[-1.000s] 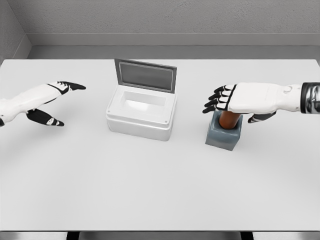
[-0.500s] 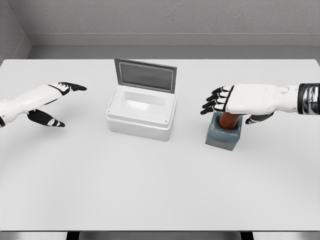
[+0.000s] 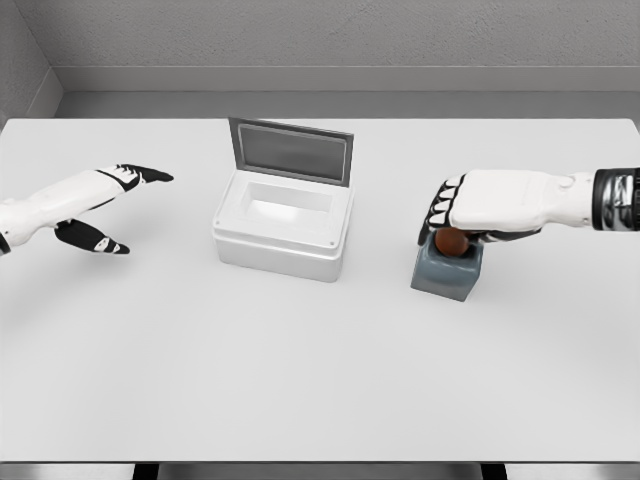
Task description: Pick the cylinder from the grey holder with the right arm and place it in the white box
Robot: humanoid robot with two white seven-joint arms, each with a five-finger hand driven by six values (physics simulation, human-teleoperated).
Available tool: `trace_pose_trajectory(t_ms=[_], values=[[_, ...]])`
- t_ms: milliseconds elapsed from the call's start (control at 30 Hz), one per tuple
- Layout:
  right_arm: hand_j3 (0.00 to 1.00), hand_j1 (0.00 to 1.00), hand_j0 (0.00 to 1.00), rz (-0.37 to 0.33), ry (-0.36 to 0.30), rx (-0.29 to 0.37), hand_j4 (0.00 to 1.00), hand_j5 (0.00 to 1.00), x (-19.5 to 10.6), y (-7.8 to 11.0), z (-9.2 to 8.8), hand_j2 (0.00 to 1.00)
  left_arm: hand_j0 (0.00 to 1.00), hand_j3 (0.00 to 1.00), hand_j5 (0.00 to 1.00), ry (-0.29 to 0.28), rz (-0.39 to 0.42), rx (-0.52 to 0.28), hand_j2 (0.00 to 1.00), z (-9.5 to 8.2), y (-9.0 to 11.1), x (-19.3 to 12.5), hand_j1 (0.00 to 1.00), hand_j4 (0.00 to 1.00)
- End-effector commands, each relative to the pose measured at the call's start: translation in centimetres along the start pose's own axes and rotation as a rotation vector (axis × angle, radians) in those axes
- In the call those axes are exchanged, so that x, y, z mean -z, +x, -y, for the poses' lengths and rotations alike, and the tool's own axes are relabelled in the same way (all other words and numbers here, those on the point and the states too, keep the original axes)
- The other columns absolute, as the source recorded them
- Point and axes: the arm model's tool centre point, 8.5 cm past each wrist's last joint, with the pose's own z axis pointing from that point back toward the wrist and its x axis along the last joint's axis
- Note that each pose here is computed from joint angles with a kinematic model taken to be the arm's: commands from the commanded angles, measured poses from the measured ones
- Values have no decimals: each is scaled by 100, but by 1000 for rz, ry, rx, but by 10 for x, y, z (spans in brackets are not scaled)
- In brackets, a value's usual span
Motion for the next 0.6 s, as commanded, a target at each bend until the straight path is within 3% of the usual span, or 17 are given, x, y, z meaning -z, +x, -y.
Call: trace_pose_trajectory(t_ms=[0,300,433,567], values=[[55,55,55,6,-3,6,55,55,2,1,0,55,100,100,100,6,-2,-4,100,-2,0,0,100,100],[30,30,30,-1,-1,7,30,30,-3,0,0,30,100,100,100,6,-3,-4,100,-2,-1,-1,100,100],[23,23,23,-4,-7,3,23,23,-5,-1,3,23,100,100,100,5,-3,-5,100,-1,-1,-1,100,100],[23,23,23,-4,-37,-4,23,23,-6,-2,14,23,100,100,100,6,-3,-4,100,-2,-1,-1,100,100]])
